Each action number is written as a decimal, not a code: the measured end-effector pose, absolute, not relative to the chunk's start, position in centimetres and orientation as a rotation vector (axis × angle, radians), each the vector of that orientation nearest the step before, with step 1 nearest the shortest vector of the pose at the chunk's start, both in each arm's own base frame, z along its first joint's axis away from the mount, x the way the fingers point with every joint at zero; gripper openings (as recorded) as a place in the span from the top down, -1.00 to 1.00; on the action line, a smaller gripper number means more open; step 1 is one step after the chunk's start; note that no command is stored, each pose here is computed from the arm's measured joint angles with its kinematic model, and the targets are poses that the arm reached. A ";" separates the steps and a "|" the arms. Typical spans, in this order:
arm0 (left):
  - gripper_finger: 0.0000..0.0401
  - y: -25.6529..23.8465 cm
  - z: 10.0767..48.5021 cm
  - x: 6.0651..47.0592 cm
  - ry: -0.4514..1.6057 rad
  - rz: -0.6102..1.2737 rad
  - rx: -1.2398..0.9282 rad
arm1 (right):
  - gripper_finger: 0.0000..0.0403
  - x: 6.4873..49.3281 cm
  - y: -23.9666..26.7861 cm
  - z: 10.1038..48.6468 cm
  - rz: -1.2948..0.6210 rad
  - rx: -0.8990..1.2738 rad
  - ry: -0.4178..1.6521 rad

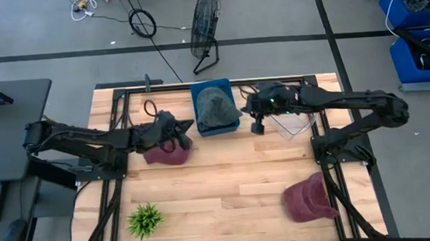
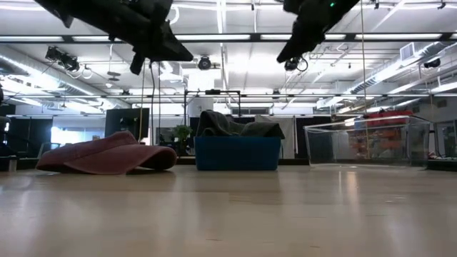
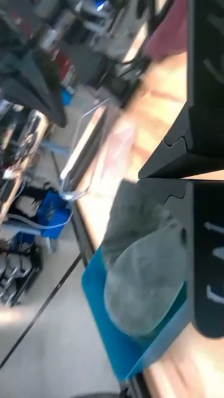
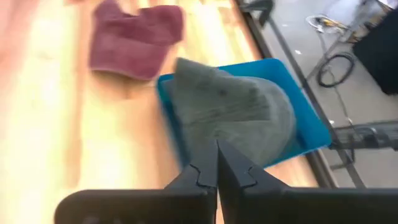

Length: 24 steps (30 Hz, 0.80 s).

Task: Pick & Place hat
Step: Put the left red cap into the transparent bin

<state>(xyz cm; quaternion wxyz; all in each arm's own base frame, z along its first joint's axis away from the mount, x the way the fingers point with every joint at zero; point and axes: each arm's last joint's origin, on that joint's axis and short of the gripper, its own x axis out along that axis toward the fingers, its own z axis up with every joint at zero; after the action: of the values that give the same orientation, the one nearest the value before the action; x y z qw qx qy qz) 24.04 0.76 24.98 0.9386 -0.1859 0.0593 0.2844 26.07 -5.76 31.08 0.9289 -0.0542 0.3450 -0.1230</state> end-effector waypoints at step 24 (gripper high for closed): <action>0.99 -9.4 29.0 22.9 0.508 0.285 -0.199 | 0.86 25.2 2.2 30.2 0.059 -0.092 0.842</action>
<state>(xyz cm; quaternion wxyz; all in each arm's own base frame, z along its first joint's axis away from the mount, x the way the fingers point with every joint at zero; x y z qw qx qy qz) 22.86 -9.35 29.00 0.9530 -0.0980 0.2501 0.1404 25.22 2.22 30.15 0.9111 -0.0448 0.4087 0.0286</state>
